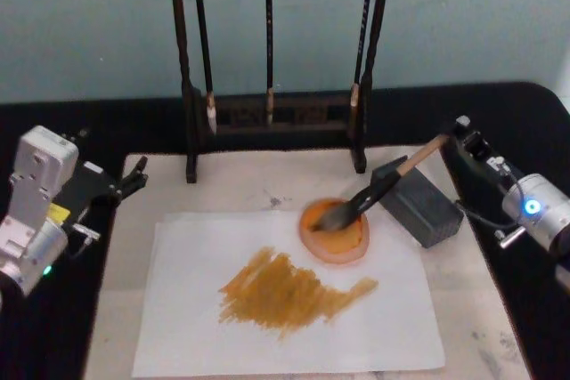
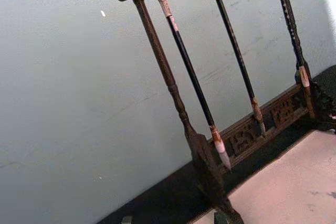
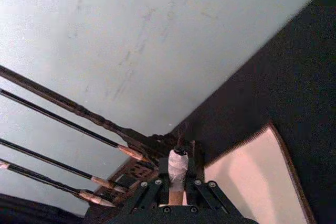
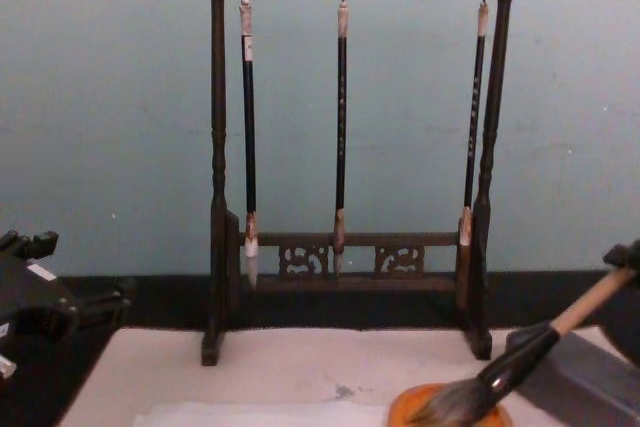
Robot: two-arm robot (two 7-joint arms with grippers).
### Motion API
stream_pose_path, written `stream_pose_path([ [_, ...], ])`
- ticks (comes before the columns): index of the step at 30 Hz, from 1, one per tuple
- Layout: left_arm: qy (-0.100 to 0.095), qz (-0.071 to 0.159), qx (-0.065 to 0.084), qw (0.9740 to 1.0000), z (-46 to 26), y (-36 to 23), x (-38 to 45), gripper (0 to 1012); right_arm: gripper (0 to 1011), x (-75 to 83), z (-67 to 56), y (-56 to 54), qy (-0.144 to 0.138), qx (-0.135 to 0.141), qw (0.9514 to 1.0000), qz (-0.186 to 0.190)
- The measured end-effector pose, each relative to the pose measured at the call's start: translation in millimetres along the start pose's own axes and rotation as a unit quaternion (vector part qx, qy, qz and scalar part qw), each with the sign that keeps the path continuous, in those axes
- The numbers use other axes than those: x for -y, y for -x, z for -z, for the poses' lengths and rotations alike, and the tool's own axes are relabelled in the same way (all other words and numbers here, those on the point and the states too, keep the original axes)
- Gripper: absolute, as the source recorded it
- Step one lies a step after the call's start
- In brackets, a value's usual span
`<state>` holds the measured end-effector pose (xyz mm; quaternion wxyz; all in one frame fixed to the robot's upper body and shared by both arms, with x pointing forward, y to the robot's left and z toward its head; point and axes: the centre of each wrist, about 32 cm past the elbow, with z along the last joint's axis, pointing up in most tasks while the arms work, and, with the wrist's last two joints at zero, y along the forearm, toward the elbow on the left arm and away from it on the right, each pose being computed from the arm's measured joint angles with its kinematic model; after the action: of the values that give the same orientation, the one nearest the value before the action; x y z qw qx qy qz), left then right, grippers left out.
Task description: Pick up the brush from the inkstone, write on the paper, then place the brush back to its original position.
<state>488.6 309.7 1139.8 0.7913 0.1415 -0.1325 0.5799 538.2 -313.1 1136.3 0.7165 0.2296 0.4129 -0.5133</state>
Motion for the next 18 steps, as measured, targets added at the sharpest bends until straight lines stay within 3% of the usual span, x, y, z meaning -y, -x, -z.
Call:
stream_pose_path([
  [13,0.000,0.000,0.000,1.0000,0.0,0.0,0.0,1010,166,1.5,-25.6,24.5,0.006,0.030,0.9989,-0.036],
  [18,0.000,0.000,0.000,1.0000,0.0,0.0,0.0,1010,166,4.3,-31.9,41.8,0.015,0.062,0.9955,-0.069],
])
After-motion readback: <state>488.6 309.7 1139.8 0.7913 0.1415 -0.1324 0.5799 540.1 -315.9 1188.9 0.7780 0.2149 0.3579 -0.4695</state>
